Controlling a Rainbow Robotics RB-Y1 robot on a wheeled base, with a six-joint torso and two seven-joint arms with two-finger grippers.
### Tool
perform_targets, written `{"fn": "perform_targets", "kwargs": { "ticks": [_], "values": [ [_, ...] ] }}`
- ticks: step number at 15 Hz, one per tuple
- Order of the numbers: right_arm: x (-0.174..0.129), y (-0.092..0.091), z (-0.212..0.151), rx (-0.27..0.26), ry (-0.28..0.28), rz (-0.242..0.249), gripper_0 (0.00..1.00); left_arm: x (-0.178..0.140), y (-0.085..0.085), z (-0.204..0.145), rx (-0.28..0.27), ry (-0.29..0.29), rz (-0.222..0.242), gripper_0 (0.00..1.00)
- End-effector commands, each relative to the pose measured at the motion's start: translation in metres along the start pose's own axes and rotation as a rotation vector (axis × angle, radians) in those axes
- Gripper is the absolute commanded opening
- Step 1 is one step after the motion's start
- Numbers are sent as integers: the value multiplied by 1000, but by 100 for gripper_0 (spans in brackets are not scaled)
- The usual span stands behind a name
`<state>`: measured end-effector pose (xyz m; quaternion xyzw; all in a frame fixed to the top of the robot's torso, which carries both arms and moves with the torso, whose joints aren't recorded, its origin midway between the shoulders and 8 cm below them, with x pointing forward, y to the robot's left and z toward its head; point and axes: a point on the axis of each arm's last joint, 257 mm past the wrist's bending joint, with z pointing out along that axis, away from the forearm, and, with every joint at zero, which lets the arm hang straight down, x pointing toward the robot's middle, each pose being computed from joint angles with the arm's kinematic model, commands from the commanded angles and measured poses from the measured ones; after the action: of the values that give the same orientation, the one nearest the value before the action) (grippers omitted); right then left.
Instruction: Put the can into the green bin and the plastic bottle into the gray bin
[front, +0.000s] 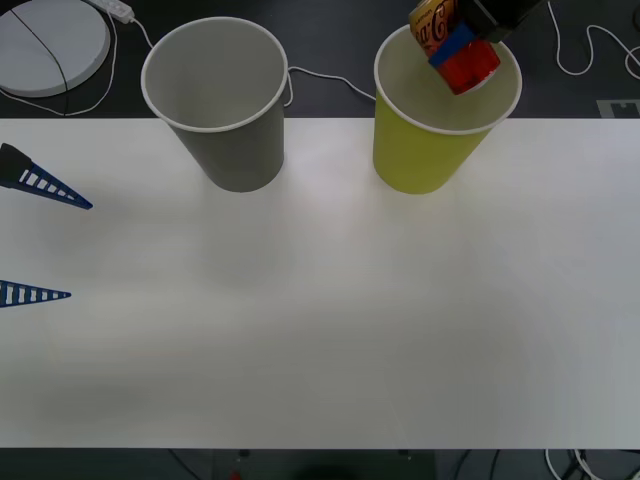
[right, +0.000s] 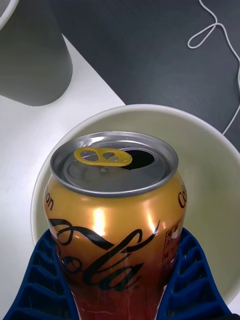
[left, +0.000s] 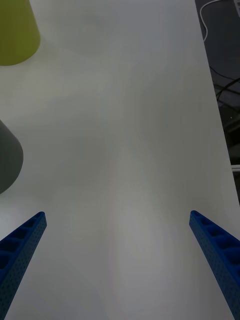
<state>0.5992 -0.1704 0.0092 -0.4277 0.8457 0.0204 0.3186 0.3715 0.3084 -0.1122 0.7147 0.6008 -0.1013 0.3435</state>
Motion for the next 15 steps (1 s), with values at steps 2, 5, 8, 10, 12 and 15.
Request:
{"fn": "perform_targets", "kwargs": {
  "ticks": [2, 5, 8, 10, 12, 15],
  "values": [
    [0, -3, -1, 13, -1, -28, 98, 0, 0, 0, 0, 0, 0, 100],
    [2, -6, -7, 13, -4, -49, 100, 0, 0, 0, 0, 0, 0, 100],
    [7, -8, -21, -9, -15, -53, 100, 0, 0, 0, 0, 0, 0, 100],
    [14, -9, -42, -49, -34, -90, 100, 0, 0, 0, 0, 0, 0, 100],
    [19, -16, -62, -72, -96, -128, 100, 0, 0, 0, 0, 0, 0, 100],
    [30, -24, -91, -95, -187, -177, 100, 0, 0, 0, 0, 0, 0, 100]
  ]
}}
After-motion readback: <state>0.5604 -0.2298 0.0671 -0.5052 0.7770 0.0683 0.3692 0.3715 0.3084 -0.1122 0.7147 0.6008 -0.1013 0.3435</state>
